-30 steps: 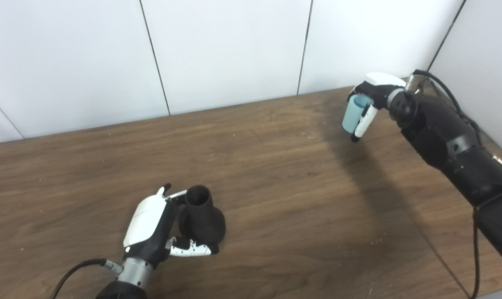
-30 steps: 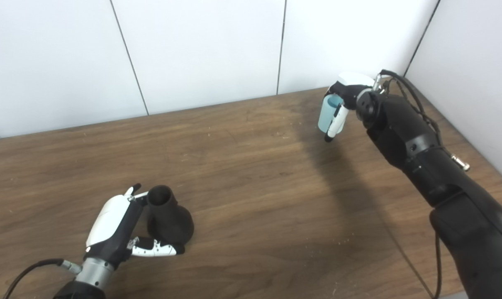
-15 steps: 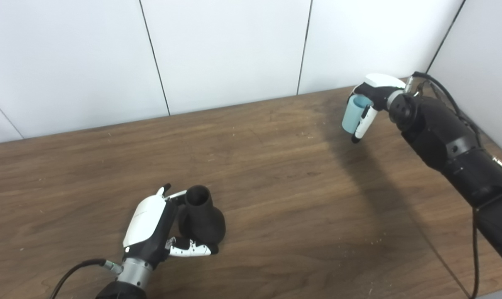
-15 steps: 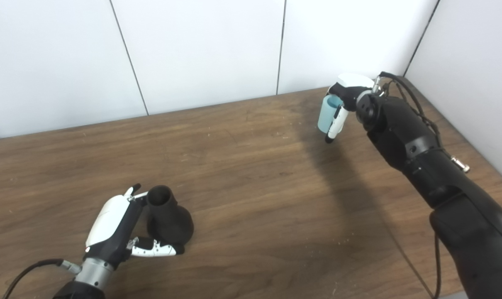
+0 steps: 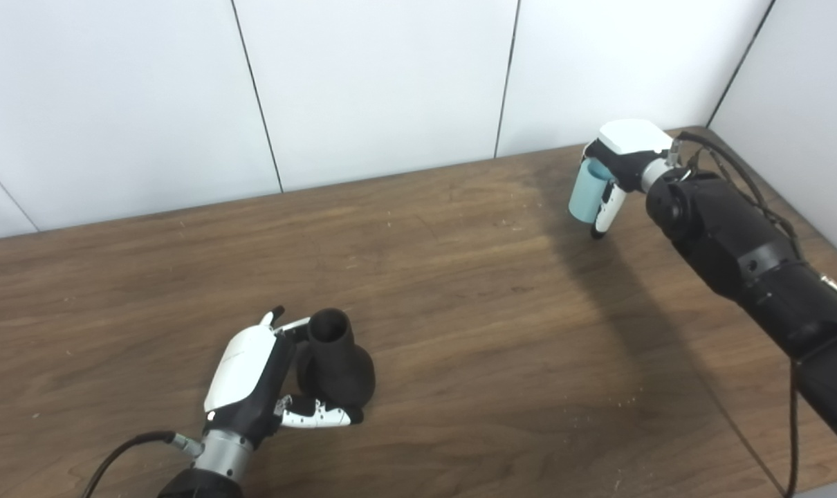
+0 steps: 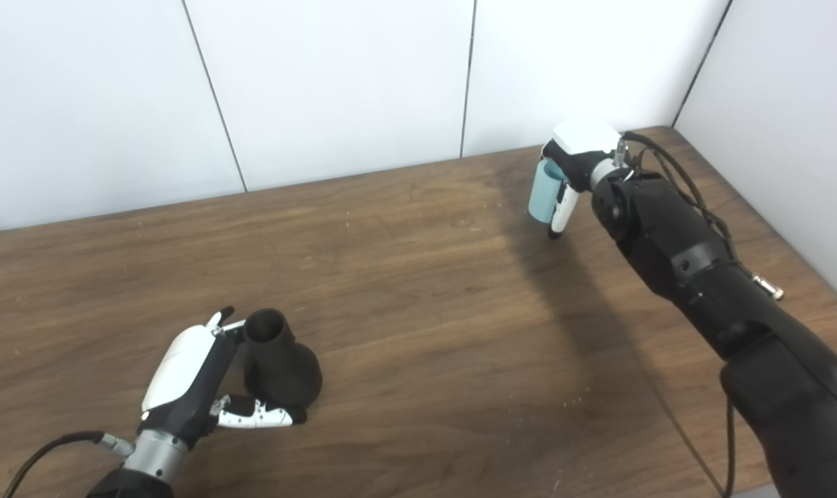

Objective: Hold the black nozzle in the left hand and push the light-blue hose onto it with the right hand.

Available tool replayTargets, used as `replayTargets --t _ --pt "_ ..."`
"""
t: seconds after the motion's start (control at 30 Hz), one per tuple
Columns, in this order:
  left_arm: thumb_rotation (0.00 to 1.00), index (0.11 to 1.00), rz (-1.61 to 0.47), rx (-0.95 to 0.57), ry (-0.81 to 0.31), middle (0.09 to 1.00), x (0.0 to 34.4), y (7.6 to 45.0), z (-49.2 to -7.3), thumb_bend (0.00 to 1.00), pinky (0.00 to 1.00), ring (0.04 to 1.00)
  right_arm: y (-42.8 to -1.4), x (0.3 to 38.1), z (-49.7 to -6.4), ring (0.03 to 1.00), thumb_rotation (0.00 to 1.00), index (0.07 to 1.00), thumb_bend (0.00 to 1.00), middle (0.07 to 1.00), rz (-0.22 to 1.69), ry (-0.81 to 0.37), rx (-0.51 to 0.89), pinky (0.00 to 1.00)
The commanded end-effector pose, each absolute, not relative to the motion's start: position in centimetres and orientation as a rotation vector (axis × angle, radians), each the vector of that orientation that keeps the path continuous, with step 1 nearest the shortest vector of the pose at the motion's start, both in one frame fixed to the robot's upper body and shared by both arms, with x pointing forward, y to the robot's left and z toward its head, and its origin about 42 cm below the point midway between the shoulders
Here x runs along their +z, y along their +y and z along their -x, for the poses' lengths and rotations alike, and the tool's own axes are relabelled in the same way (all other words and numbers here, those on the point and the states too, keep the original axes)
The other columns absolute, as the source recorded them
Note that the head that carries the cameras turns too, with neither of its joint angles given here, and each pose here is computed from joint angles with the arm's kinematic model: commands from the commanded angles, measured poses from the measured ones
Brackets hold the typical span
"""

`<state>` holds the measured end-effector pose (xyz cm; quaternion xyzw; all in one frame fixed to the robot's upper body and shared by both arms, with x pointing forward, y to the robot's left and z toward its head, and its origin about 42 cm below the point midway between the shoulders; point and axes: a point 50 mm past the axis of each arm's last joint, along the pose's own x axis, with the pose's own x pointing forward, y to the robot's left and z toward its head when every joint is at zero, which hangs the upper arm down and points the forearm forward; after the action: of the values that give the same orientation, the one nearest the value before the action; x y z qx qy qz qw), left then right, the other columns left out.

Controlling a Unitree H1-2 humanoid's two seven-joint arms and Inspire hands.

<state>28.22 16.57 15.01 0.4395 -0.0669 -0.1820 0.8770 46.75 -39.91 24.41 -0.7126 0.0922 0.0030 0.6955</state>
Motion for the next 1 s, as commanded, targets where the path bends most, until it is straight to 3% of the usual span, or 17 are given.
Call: replayTargets --t 0.0,0.13,0.67,0.97 --pt "0.00 0.483 -0.992 -0.458 0.098 0.486 10.9 18.7 -26.8 0.52 1.00 0.705 -40.6 27.5 -47.8 0.468 0.00 0.547 0.59 0.488 1.612 0.115 -0.079 0.45" --pt "0.00 0.483 -0.991 -0.457 0.097 0.486 11.1 18.5 -26.8 0.52 1.00 0.698 -40.6 27.3 -47.7 0.438 0.00 0.511 0.53 0.490 1.618 0.088 -0.094 0.44" --pt "0.00 0.480 -0.986 -0.455 0.090 0.498 11.3 18.1 -26.8 0.52 1.00 0.689 -40.3 27.4 -47.4 0.436 0.00 0.482 0.50 0.483 1.591 0.016 -0.111 0.35" --pt "0.00 0.466 -0.980 -0.455 0.089 0.525 10.7 16.3 -26.5 0.52 1.00 0.696 -36.7 29.9 -45.2 0.423 0.00 0.485 0.50 0.489 1.521 -0.164 -0.009 0.32"
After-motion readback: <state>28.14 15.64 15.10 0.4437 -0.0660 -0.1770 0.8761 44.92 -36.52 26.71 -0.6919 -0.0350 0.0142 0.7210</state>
